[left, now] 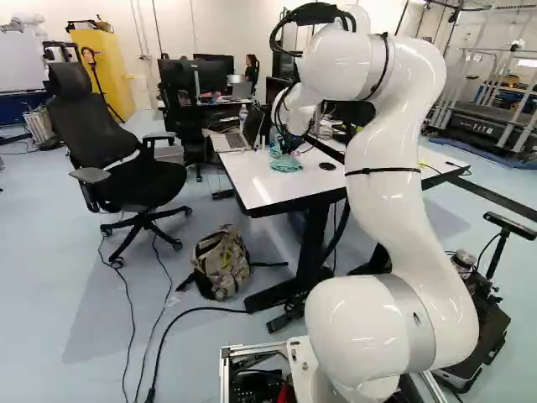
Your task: Clean the table with the green towel
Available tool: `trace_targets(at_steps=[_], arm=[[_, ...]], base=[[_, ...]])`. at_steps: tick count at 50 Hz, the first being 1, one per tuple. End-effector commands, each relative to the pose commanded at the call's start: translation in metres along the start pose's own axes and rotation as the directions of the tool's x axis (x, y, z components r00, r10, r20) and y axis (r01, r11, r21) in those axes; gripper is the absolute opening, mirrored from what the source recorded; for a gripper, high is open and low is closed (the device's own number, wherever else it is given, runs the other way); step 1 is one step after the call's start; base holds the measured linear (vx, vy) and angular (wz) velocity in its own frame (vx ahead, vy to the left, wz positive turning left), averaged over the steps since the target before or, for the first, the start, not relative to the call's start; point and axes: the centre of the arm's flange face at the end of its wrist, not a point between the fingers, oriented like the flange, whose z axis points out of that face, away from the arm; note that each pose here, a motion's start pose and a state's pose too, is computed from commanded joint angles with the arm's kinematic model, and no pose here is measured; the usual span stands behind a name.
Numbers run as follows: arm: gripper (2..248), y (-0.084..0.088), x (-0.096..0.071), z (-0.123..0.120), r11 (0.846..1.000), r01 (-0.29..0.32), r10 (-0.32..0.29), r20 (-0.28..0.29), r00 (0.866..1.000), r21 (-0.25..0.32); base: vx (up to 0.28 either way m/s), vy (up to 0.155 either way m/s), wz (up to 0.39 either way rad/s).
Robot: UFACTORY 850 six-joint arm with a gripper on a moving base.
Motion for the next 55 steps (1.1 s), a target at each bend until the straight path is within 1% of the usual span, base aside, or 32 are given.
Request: trace_targets(at_steps=[10, 36, 47, 55], arm=[[27, -0.010, 0.001, 0.002, 1.000, 0.011, -0.011, -0.001, 1.000, 0.009], [27, -0.052, -0.008, -0.004, 0.997, 0.058, -0.058, 0.006, 0.998, 0.047], [27, -0.053, -0.009, -0.004, 0.997, 0.059, -0.060, 0.007, 0.998, 0.048], [27, -0.047, -0.008, -0.004, 0.998, 0.052, -0.053, 0.007, 0.999, 0.042]], base=[[0.000, 0.000, 0.000], [0.000, 0.000, 0.000], [0.000, 0.000, 0.000], [0.000, 0.000, 0.000]])
